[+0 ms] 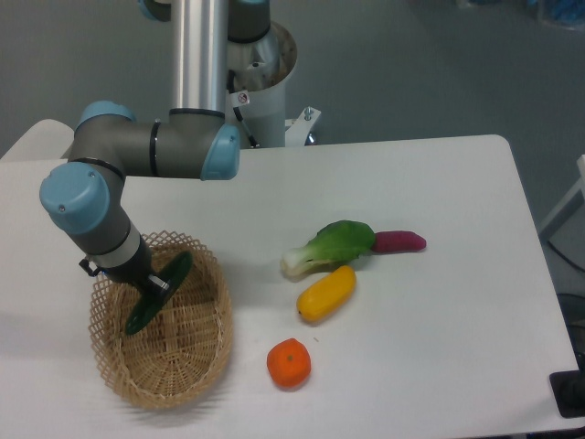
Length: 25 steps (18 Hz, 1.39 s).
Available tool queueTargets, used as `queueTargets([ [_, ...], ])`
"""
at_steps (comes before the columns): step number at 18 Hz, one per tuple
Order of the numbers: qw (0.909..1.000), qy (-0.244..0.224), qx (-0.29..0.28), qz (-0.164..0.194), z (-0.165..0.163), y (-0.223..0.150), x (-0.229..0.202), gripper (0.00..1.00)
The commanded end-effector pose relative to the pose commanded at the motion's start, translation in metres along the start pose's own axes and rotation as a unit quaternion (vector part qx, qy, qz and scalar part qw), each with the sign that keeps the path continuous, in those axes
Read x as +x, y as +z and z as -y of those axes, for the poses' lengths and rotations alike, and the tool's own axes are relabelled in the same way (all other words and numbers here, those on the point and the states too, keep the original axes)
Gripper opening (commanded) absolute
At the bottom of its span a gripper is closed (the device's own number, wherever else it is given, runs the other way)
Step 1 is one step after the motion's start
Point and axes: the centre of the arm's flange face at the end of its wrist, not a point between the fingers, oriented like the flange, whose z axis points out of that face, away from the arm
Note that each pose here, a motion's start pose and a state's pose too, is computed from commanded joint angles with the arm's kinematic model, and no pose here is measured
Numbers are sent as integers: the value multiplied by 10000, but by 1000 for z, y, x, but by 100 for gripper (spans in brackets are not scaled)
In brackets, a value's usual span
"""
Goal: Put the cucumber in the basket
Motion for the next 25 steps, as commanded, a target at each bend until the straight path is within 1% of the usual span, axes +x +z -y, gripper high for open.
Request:
queueTargets([
  [1, 10000, 14, 7, 3, 0, -1, 0, 46],
  [2, 10000, 20, 17, 17, 1, -2, -1, 59],
  [3, 10000, 22, 57, 54, 3, -4, -2, 78],
  [4, 9999, 32, 85, 85, 4, -7, -4, 100],
  [9, 9990, -10, 75, 444, 10, -23, -21, 100],
  [13, 9965, -464, 322, 618, 10, -51, -76, 100],
  [16, 9939, -656, 457, 762, 8, -71, -115, 100],
  [17, 9921, -777, 519, 841, 2, -81, -140, 100],
  [19, 9919, -649, 565, 933, -6, -91, -165, 100],
  [21, 9925, -407, 541, 1019, -23, -103, -189, 100],
  [25, 9946, 314, 227, 958, -73, -123, -238, 100],
])
